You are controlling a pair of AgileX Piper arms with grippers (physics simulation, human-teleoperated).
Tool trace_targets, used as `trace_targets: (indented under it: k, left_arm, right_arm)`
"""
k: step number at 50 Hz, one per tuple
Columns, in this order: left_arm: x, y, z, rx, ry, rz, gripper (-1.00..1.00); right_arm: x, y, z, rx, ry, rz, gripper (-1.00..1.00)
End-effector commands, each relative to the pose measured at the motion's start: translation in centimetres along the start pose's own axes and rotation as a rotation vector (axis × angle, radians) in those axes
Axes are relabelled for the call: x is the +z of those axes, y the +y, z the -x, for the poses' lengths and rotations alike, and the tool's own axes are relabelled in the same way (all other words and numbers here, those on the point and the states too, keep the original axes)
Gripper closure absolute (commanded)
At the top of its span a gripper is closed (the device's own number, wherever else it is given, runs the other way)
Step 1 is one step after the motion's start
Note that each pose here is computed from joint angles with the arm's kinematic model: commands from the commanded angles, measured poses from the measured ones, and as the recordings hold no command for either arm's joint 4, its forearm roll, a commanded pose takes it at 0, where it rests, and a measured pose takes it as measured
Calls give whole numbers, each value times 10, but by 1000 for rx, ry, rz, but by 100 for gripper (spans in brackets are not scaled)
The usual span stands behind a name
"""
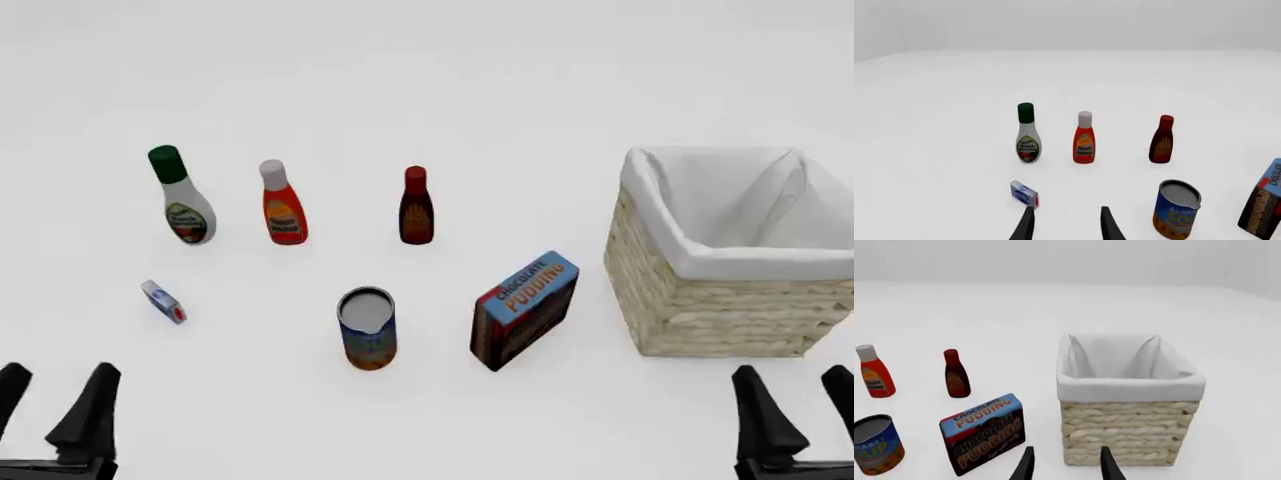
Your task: Pick the bbq sauce and place it in the basket.
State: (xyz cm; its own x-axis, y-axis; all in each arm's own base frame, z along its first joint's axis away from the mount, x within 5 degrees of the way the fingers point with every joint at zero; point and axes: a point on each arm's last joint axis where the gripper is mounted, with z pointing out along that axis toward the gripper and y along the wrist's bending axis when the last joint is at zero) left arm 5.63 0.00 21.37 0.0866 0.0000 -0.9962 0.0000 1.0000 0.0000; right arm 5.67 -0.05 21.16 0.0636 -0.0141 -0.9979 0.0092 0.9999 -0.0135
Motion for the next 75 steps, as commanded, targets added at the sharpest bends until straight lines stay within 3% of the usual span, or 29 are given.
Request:
trace_targets:
  k: [1, 23, 44, 51, 59, 64, 65, 67, 70, 75]
  left_arm:
    - [0, 0, 1, 0, 1, 0, -100]
    - [0, 0, 1, 0, 1, 0, -100]
    - [0, 0, 1, 0, 1, 0, -100]
    - [0, 0, 1, 0, 1, 0, -100]
    - [0, 0, 1, 0, 1, 0, -100]
    - [0, 0, 1, 0, 1, 0, -100]
    - [0, 0, 1, 0, 1, 0, -100]
    - [0, 0, 1, 0, 1, 0, -100]
    - [0, 0, 1, 0, 1, 0, -100]
    - [0, 0, 1, 0, 1, 0, -100]
  right_arm:
    - [4, 0, 4, 14, -21, 7, -100]
    - [-1, 0, 5, -2, -24, 10, -100]
    - [-4, 1, 84, -8, -56, 44, -100]
    - [19, 5, 105, 4, -1, 87, -100]
    - [49, 11, 144, -53, 24, 135, -100]
    - [60, 15, 152, -80, 44, 161, -100]
    - [36, 11, 156, -78, 51, 166, -100]
    - [30, 11, 159, -88, 57, 169, -100]
    - [61, 16, 159, -132, 86, 178, -100]
    - [59, 17, 167, -138, 112, 189, -100]
